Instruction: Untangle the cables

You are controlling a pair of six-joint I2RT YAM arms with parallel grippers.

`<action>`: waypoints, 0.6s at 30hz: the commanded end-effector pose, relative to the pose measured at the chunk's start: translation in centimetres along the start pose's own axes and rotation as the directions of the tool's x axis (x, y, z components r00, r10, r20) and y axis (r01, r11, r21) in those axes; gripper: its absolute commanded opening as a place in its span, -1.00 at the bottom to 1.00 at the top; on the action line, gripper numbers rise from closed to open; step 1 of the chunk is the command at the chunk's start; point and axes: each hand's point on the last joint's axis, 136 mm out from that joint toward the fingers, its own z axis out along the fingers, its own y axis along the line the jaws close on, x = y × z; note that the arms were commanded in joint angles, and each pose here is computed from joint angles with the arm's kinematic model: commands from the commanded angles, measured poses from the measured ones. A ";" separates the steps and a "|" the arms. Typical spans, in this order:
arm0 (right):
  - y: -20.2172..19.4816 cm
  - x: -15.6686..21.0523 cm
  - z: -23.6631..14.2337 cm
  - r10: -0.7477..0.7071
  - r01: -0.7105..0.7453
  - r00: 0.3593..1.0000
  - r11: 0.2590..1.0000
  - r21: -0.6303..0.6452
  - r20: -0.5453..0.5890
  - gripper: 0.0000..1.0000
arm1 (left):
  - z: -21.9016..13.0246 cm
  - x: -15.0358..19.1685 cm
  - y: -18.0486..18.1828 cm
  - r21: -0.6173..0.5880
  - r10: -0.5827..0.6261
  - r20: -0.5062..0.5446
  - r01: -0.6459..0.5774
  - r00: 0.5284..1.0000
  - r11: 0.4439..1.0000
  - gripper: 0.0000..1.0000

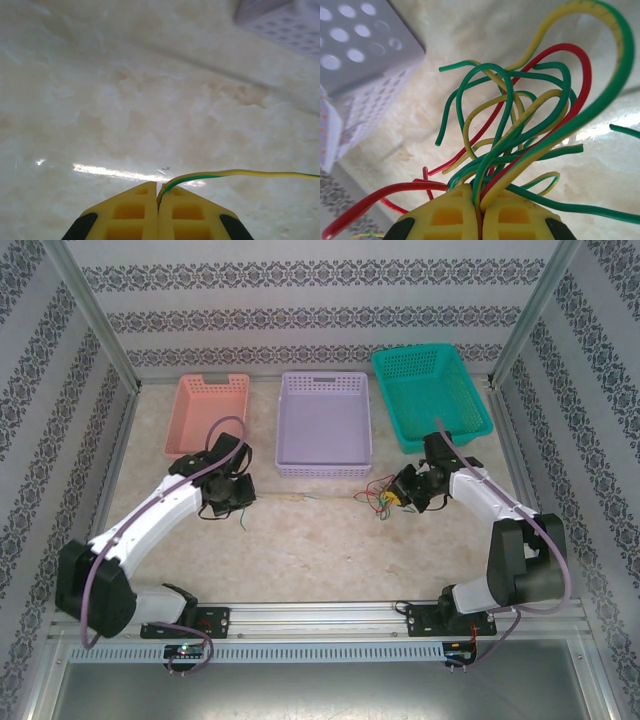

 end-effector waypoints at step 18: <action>1.7 0.6 -0.7 -0.073 0.084 0.976 0.995 -0.045 0.207 -1.00 | -6.5 0.8 -9.8 0.349 0.012 -0.073 0.014 0.997 0.937 0.21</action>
